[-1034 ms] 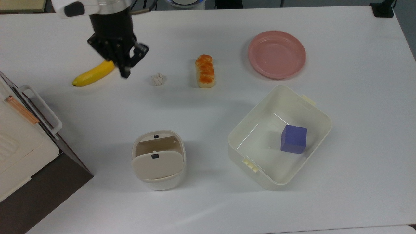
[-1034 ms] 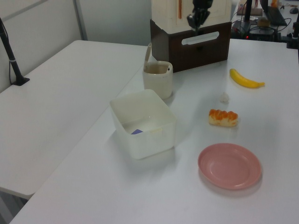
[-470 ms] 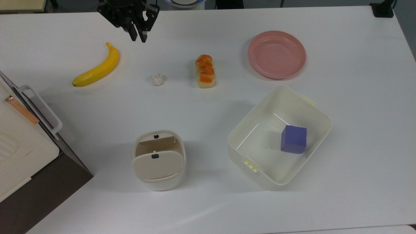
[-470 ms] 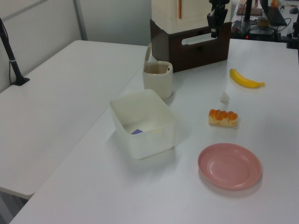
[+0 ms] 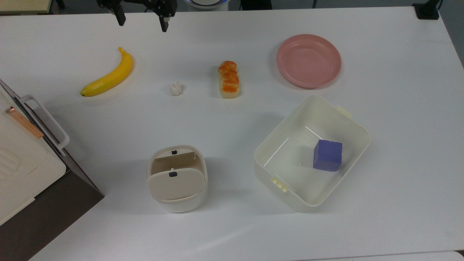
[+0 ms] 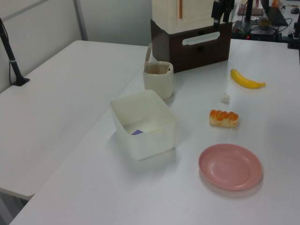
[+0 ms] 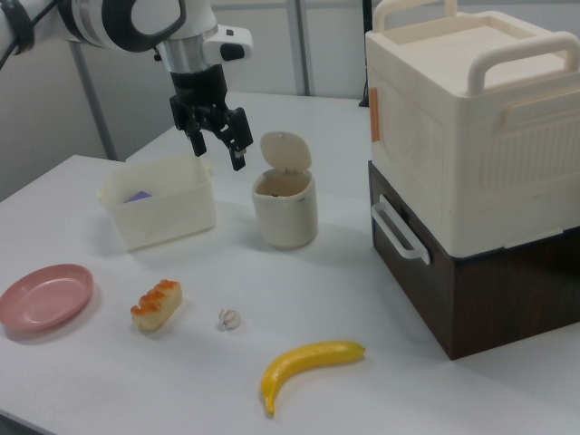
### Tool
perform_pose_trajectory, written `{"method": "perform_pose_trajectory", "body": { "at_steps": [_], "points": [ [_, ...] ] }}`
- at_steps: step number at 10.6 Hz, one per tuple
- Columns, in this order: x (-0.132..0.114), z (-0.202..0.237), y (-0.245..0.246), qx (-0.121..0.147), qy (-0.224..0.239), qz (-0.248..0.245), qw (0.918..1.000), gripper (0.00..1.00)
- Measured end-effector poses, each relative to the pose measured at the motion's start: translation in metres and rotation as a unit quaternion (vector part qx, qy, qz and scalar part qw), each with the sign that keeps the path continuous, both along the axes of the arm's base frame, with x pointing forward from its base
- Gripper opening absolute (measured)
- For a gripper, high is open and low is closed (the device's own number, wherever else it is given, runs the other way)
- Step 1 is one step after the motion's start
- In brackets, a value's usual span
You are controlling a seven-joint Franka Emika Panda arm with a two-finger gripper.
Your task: Open the trash can
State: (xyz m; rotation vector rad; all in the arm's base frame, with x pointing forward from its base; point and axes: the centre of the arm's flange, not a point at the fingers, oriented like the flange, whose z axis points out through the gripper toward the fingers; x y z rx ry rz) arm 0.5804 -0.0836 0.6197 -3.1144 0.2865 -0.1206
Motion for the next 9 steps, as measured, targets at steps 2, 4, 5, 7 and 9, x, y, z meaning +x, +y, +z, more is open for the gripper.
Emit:
{"method": "perform_pose_trajectory", "body": {
  "at_steps": [2, 4, 5, 7, 9],
  "points": [
    [-0.0023, 0.0024, 0.0003, 0.001, 0.000, 0.001, 1.0000, 1.00],
    [-0.0061, 0.0021, 0.0002, 0.003, 0.009, 0.001, 0.9999, 1.00],
    [-0.0074, 0.0011, 0.0005, 0.004, 0.013, 0.001, 0.9999, 1.00],
    [-0.0079, -0.0005, 0.0014, 0.005, 0.015, 0.002, 0.9999, 1.00],
    [-0.0079, -0.0007, 0.0019, 0.005, 0.015, 0.003, 0.9999, 1.00]
  ]
}}
